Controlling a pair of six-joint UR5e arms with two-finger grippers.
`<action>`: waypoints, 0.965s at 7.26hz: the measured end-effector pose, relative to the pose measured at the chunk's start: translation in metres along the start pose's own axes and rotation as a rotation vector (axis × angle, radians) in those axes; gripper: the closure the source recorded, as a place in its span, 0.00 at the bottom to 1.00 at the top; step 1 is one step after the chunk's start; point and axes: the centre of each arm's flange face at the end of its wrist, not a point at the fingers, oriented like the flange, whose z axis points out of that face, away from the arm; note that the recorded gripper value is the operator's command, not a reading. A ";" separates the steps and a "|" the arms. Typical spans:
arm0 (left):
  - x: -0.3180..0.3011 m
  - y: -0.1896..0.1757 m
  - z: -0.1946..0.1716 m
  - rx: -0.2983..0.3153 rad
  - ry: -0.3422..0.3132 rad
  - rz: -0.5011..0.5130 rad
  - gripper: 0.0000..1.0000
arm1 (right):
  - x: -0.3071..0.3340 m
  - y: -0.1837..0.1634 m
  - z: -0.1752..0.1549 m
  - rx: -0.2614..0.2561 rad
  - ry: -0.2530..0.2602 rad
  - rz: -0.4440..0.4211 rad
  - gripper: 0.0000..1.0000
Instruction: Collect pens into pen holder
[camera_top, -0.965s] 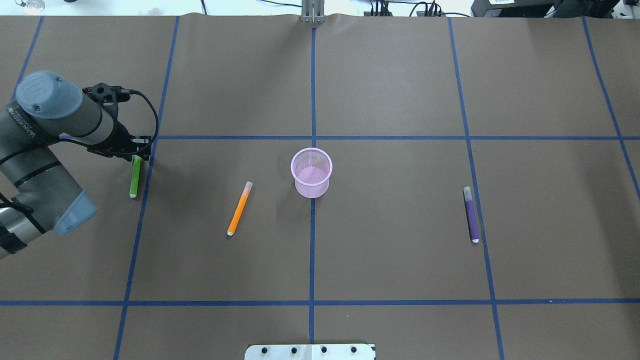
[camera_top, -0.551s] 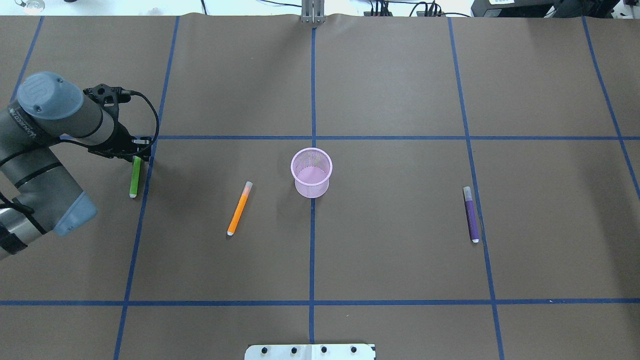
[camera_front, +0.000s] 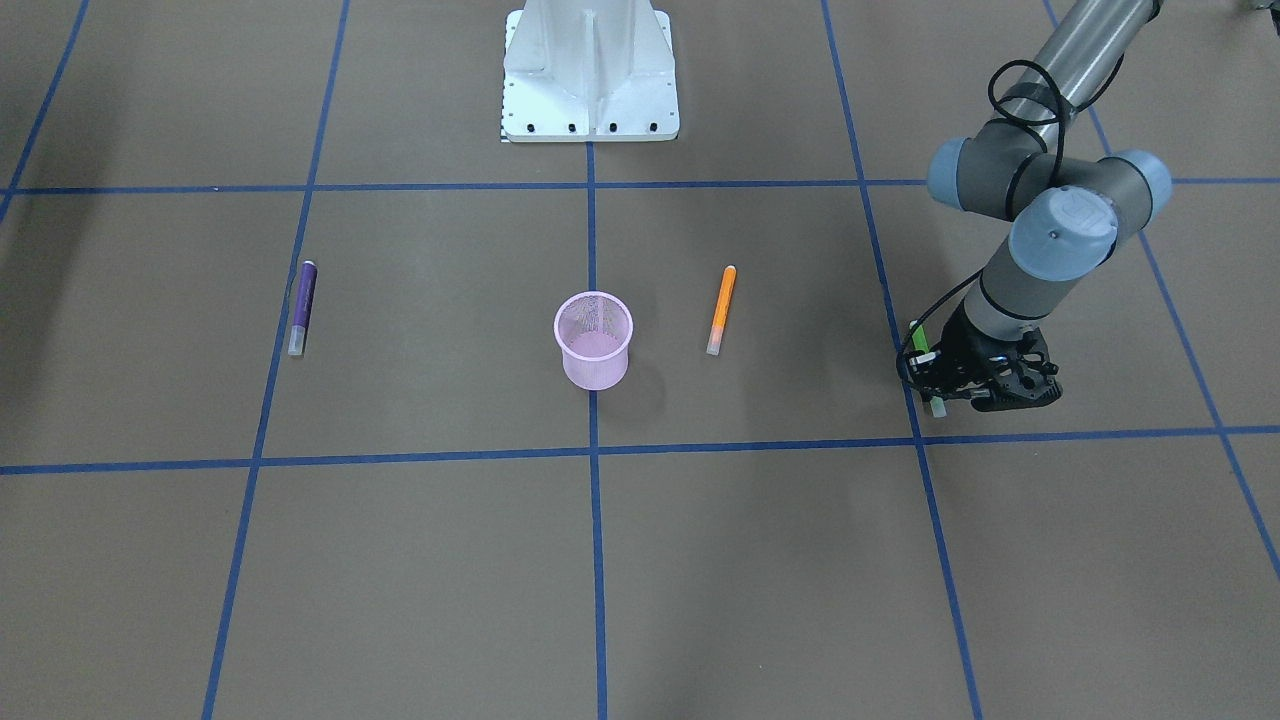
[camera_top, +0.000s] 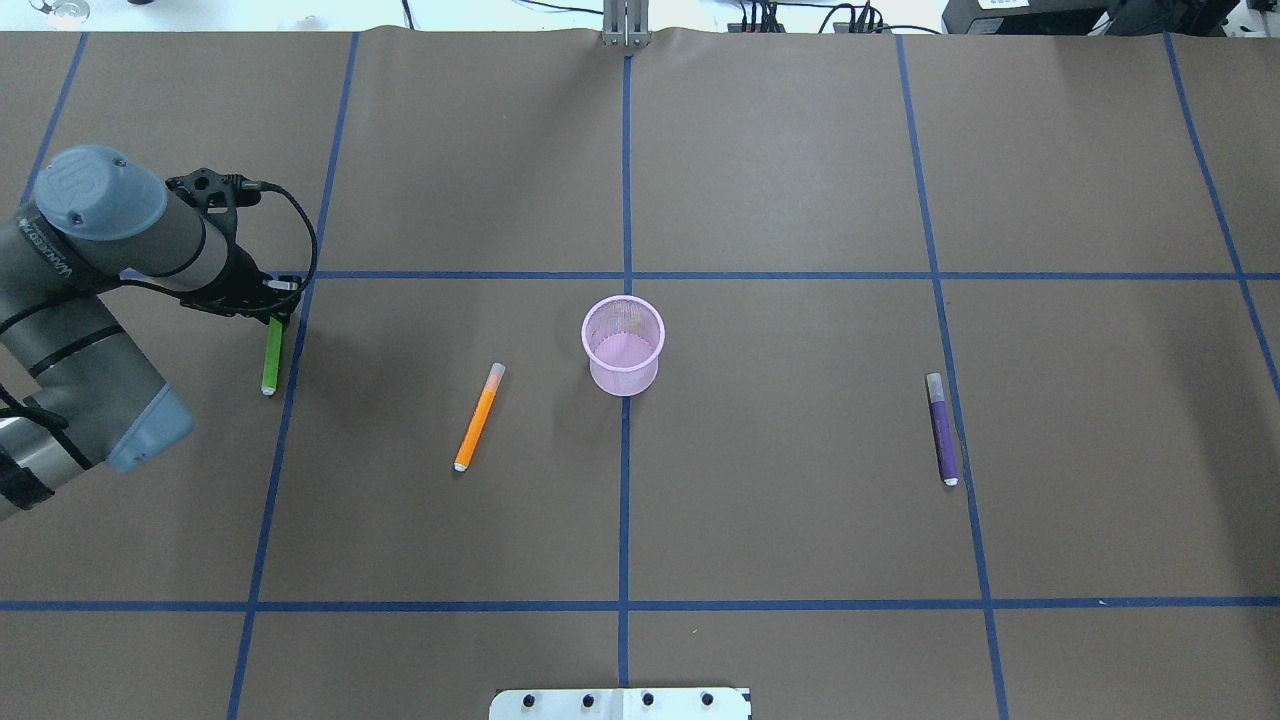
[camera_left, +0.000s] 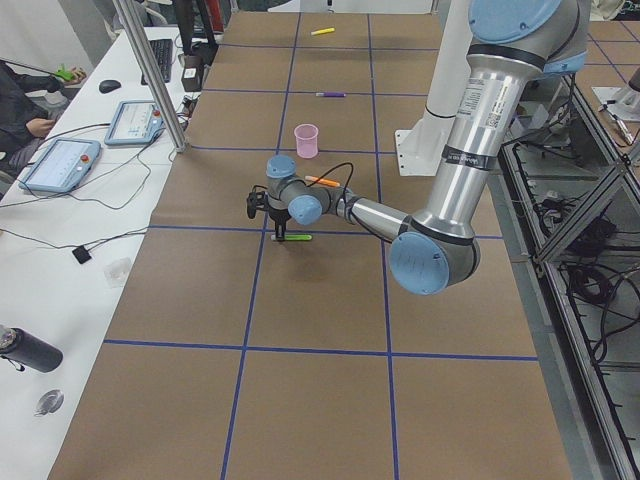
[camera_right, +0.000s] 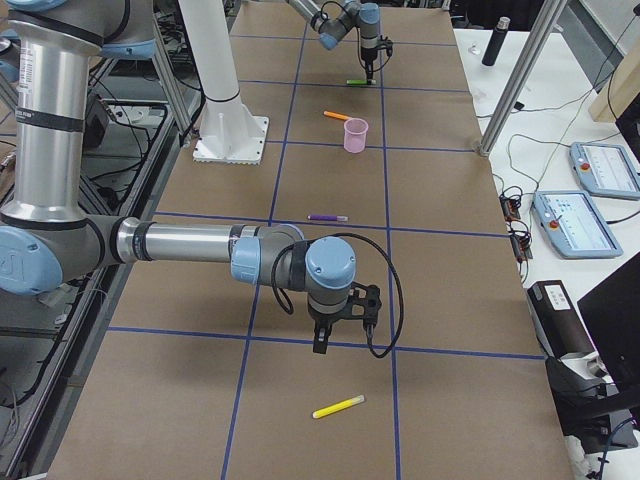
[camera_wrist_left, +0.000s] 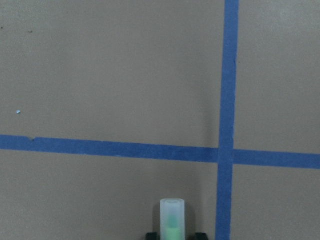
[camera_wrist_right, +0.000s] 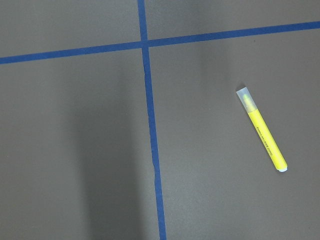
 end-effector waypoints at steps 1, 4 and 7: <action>0.001 0.000 -0.002 0.007 0.000 0.001 1.00 | 0.000 0.000 0.000 0.000 0.000 -0.001 0.00; 0.034 0.001 -0.056 0.090 0.081 0.046 1.00 | -0.004 -0.004 -0.003 0.008 -0.002 -0.010 0.01; 0.082 -0.005 -0.141 0.305 0.159 0.097 1.00 | 0.007 -0.011 0.007 -0.005 0.003 -0.007 0.00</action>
